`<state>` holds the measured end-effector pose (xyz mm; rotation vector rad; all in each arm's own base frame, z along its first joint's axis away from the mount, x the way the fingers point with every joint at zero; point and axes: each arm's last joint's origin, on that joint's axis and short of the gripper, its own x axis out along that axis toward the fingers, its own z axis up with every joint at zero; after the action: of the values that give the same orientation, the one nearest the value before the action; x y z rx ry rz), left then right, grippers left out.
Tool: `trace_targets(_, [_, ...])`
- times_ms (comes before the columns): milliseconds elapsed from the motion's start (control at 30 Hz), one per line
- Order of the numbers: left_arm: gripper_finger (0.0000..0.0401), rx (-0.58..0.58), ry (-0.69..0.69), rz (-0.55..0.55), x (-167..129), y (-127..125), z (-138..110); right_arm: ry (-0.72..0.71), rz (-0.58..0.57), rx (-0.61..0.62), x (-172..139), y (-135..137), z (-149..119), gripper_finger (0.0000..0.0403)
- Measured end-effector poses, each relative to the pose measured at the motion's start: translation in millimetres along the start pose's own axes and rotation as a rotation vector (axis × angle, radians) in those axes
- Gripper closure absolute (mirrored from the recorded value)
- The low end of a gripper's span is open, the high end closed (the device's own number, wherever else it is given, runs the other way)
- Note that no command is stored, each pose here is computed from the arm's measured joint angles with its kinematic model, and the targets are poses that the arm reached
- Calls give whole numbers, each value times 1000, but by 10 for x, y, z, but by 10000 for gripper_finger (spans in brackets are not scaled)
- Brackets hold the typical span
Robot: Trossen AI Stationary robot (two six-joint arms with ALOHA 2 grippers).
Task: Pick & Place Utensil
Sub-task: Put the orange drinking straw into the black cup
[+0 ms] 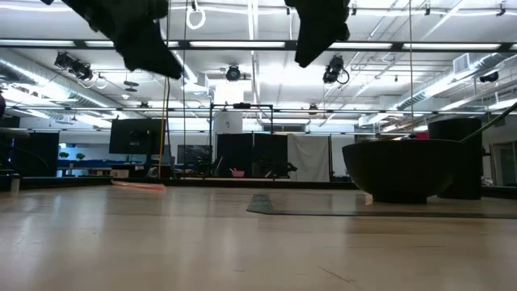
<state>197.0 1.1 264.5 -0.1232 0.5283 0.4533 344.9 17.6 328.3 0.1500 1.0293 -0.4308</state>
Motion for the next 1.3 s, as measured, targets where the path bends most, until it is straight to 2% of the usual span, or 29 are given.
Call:
trace_targets(233, [270,-359,1,237,190,286,9,-57,25,8,120,43,2,293])
trace_targets(567, [270,-467,147,447,812,646,-155,-12,25,0,339,62,-144,293])
trace_targets(833, [267,-552,205,607,1033,902,-308,-32,25,1,356,69,-135,293])
trace_targets(933, [248,-553,242,624,1108,928,-372,-52,35,-9,354,78,-115,293])
trace_targets(1167, [164,-591,325,663,1246,978,-529,-67,46,-5,353,86,-99,293])
trace_targets(1300, [151,-653,345,724,1292,1022,-611,-76,50,-2,352,89,-90,293])
